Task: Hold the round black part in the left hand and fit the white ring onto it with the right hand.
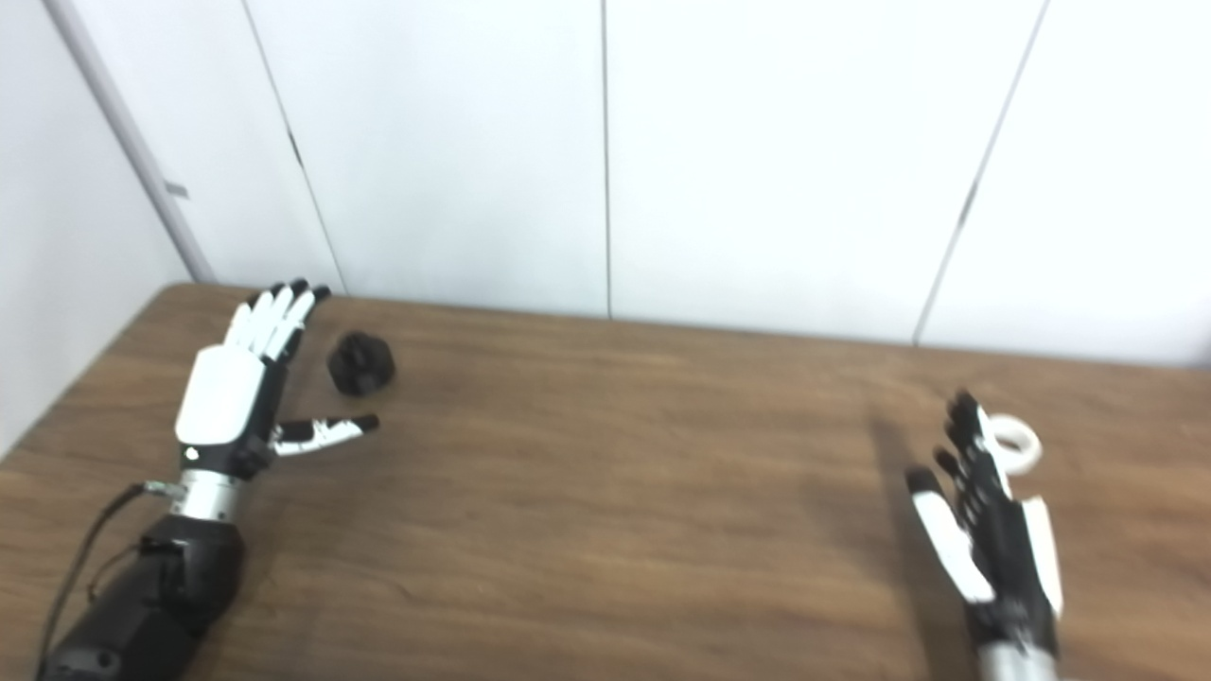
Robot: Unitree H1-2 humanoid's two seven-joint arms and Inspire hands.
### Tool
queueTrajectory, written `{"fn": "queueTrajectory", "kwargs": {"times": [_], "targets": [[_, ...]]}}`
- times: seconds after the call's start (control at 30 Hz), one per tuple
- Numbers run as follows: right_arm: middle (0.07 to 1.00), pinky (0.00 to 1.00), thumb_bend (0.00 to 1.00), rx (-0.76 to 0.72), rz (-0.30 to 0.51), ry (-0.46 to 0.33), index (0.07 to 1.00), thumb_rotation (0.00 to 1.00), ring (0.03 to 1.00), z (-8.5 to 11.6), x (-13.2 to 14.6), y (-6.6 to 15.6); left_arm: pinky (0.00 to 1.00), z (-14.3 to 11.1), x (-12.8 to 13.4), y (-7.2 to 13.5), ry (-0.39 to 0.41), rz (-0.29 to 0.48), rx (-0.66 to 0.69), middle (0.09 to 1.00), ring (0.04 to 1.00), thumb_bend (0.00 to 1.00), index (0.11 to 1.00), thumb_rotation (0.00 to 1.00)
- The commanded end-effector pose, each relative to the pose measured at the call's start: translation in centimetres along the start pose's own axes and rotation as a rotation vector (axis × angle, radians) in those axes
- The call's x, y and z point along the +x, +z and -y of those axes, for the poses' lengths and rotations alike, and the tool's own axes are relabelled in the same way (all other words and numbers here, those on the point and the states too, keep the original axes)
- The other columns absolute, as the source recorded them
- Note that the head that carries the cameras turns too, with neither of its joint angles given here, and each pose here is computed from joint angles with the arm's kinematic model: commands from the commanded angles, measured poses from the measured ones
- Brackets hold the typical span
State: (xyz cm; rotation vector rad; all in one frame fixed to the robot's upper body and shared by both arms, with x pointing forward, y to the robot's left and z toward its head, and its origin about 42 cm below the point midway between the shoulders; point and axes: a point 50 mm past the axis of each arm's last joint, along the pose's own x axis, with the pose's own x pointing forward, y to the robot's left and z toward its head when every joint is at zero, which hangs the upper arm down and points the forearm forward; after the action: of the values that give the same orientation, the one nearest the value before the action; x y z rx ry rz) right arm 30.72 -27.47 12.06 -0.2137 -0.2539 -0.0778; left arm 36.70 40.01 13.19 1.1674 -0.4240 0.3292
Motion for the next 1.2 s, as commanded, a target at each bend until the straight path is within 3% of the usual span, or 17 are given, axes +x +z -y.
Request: {"fn": "queueTrajectory", "kwargs": {"times": [0.0, 0.17, 0.3, 0.47, 0.67, 0.9, 1.17], "targets": [[0.967, 0.92, 0.46, 0.009, -0.118, -0.001, 0.967, 0.75, 0.969, -0.3, -3.0, -3.2, 1.00, -1.0, 1.7, -0.9, 0.034, -0.039, 0.006, 0.998, 1.000, 0.93, 0.976, 0.35], [0.964, 0.96, 0.48, 0.003, -0.111, 0.005, 0.963, 0.76, 0.976, 0.1, -3.0, -3.5, 1.00, -1.1, 2.8, -2.1, 0.019, -0.137, -0.038, 1.000, 1.000, 0.94, 1.000, 0.37], [0.972, 0.96, 0.45, 0.019, -0.098, 0.009, 0.972, 0.75, 0.982, 0.5, -2.8, -3.8, 1.00, -1.1, 3.4, -2.9, 0.000, -0.224, -0.087, 1.000, 1.000, 0.96, 1.000, 0.40], [0.977, 0.96, 0.45, 0.025, -0.102, 0.007, 0.973, 0.75, 0.981, 1.0, -2.8, -4.0, 1.00, -1.0, 4.1, -3.2, -0.083, -0.308, -0.135, 1.000, 1.000, 0.99, 1.000, 0.42], [0.970, 0.99, 0.44, 0.013, -0.089, 0.006, 0.964, 0.76, 0.988, 1.3, -2.8, -3.9, 1.00, -2.1, 5.2, -3.6, -0.217, -0.352, -0.139, 1.000, 1.000, 1.00, 0.978, 0.46], [0.970, 0.99, 0.47, 0.016, -0.102, 0.002, 0.970, 0.77, 0.994, 1.3, -2.9, -3.7, 0.99, -3.8, 6.4, -4.9, -0.401, -0.345, -0.158, 0.996, 1.000, 1.00, 0.923, 0.43], [0.972, 1.00, 0.44, 0.018, -0.089, 0.010, 0.971, 0.75, 0.993, 1.2, -2.9, -3.6, 1.00, -4.6, 7.5, -5.5, -0.445, -0.344, -0.137, 0.971, 1.000, 1.00, 0.813, 0.34]]}}
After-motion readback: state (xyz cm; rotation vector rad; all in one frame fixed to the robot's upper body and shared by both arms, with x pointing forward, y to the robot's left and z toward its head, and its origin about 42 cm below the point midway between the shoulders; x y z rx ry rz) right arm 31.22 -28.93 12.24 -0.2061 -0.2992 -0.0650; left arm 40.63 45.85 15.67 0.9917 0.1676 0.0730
